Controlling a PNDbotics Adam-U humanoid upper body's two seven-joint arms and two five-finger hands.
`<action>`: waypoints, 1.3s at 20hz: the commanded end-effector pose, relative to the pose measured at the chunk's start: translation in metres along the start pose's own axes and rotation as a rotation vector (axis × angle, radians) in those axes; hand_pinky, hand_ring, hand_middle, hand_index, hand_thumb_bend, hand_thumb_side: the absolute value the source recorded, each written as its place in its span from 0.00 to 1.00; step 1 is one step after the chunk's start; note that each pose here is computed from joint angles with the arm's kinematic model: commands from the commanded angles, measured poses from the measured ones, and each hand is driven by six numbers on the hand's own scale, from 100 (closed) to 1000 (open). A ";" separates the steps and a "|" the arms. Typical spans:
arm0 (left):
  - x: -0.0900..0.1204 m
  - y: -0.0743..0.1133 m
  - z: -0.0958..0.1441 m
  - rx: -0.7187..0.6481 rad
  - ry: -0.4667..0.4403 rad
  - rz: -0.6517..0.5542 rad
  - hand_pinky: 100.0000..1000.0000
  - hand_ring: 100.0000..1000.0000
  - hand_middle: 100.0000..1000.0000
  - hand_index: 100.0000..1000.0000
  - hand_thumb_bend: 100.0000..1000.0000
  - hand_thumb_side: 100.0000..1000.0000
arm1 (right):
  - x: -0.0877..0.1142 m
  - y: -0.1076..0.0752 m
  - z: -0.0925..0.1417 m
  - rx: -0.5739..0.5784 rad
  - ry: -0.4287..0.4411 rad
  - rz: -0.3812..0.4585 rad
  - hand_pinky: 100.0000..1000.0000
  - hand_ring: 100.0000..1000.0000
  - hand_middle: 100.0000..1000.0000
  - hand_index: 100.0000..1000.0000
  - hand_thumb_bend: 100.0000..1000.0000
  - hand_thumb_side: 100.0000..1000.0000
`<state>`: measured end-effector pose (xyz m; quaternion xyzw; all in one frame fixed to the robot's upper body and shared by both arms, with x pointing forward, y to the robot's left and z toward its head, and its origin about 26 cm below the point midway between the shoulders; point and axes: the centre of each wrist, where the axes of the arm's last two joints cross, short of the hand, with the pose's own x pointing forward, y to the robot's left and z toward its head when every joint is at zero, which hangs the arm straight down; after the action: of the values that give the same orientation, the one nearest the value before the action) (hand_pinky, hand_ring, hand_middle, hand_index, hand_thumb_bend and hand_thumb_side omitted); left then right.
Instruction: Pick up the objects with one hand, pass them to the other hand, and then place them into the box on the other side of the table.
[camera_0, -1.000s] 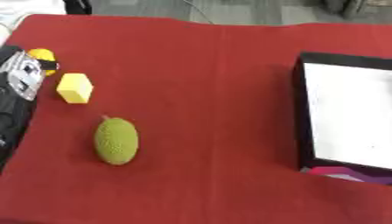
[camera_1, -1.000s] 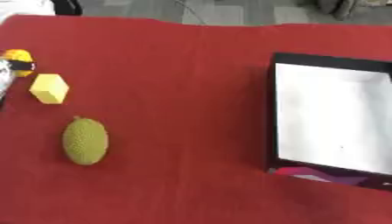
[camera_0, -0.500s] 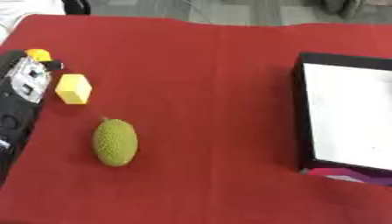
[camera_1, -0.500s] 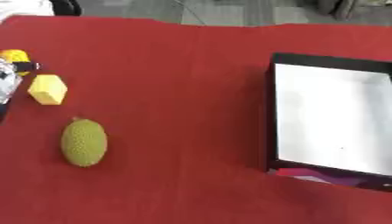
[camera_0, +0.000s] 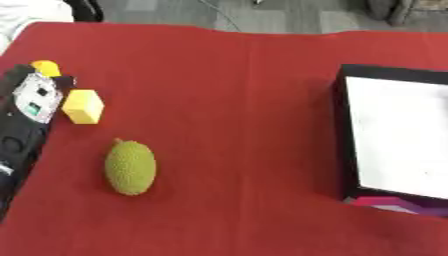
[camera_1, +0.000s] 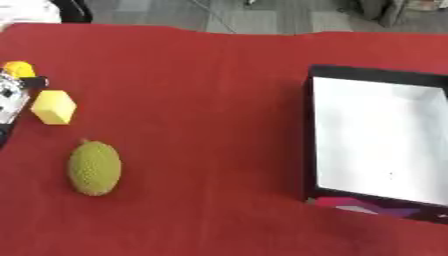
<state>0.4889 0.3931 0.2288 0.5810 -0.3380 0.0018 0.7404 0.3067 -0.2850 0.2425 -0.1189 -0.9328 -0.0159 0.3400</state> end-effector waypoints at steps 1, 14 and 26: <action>-0.001 0.019 -0.008 0.136 0.063 0.003 0.83 0.79 0.67 0.85 0.25 0.38 | 0.008 0.000 -0.004 0.014 -0.035 -0.001 1.00 1.00 0.87 1.00 0.00 0.52; -0.007 0.027 -0.015 0.242 0.100 0.062 0.71 0.61 0.48 0.67 0.00 0.30 | 0.008 0.002 -0.003 0.024 -0.033 0.003 1.00 1.00 0.87 1.00 0.00 0.52; 0.017 0.036 0.010 0.334 0.004 0.138 0.56 0.43 0.32 0.37 0.00 0.18 | 0.007 -0.001 -0.002 0.029 -0.023 0.014 1.00 1.00 0.87 1.00 0.00 0.52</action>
<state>0.4863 0.3866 0.2489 0.5767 -0.4576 0.0323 0.6760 0.3067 -0.2825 0.2387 -0.1151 -0.9310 -0.0071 0.3465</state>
